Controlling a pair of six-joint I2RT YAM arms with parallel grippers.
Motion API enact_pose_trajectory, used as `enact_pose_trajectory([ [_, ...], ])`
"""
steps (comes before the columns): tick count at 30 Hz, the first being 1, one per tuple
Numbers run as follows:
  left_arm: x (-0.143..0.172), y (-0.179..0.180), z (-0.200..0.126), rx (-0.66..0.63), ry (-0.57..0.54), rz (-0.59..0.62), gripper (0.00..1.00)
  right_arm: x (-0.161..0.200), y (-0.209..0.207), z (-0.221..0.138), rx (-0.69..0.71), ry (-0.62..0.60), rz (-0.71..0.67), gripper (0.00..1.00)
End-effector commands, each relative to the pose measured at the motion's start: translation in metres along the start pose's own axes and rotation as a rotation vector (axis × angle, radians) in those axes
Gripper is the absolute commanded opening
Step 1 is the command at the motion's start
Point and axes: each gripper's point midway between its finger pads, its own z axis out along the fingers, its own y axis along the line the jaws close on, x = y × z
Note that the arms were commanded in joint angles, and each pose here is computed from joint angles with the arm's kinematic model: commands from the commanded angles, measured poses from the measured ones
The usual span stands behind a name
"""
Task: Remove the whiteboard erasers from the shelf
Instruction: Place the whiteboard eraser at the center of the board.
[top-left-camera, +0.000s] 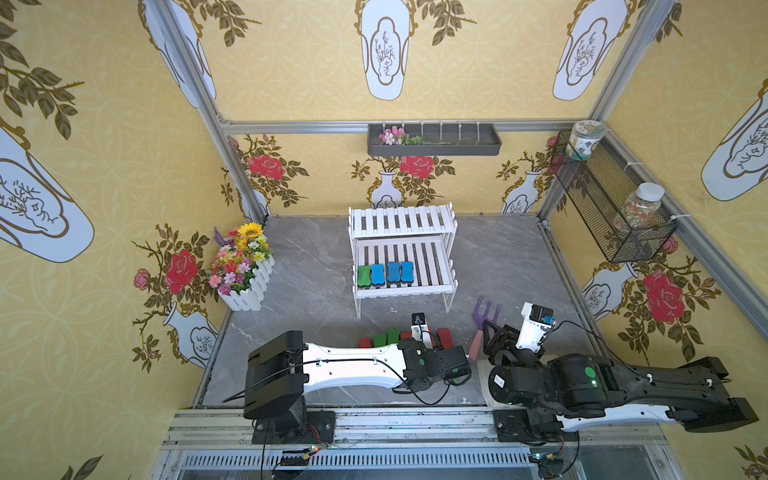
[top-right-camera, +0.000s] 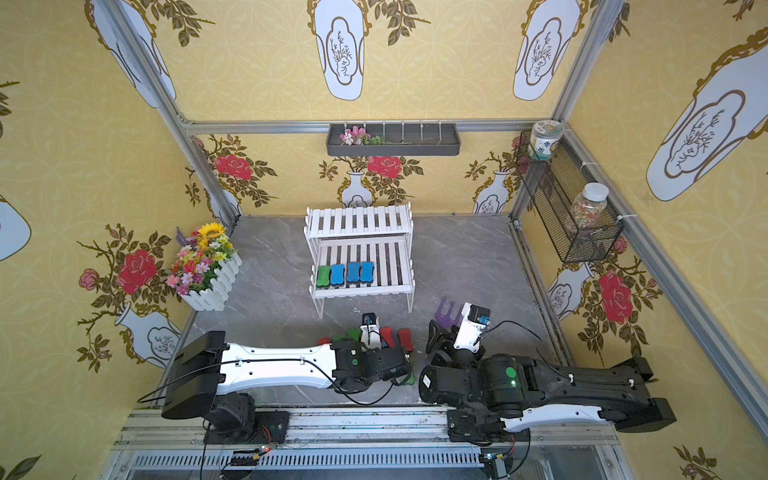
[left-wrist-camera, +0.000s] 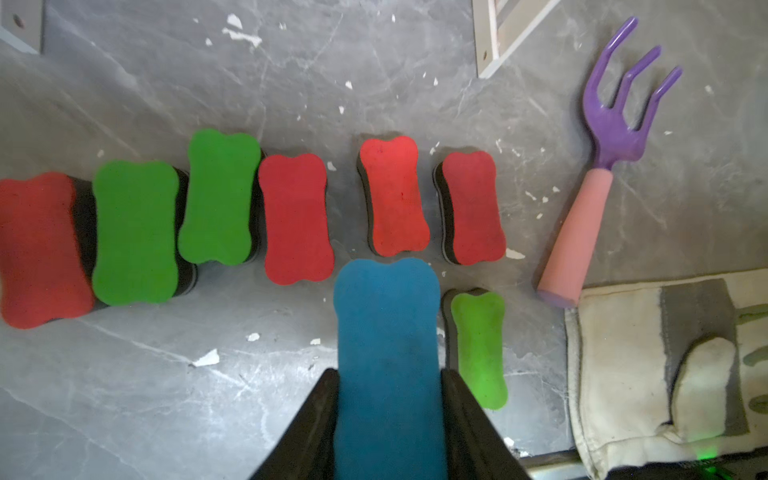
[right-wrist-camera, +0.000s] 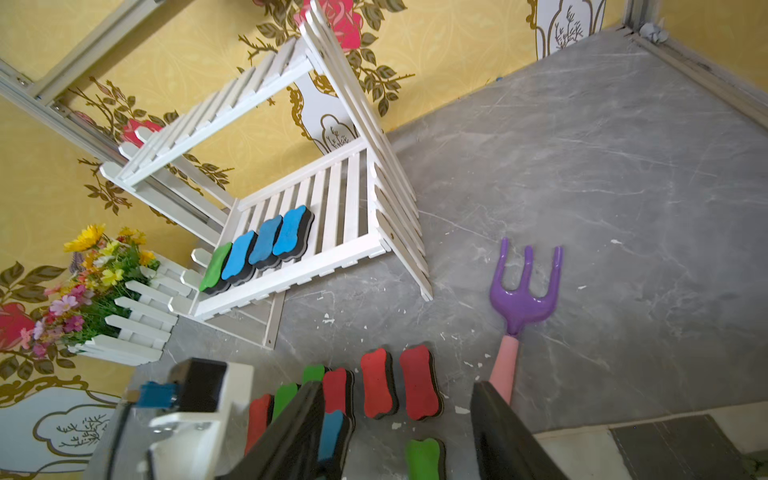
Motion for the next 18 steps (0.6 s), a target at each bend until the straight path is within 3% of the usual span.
enact_pose_trajectory([
  [1,0.016,-0.013,0.005,0.023,0.089,0.014,0.41,-0.021,-0.016,-0.005,0.042,-0.071,-0.021,0.61],
  [8,0.033,-0.012,0.015,0.024,0.19,0.027,0.39,-0.043,-0.04,-0.014,0.037,-0.112,0.069,0.6],
  [18,0.032,-0.011,0.033,-0.041,0.207,0.05,0.34,-0.056,-0.04,-0.018,0.028,-0.15,0.081,0.6],
])
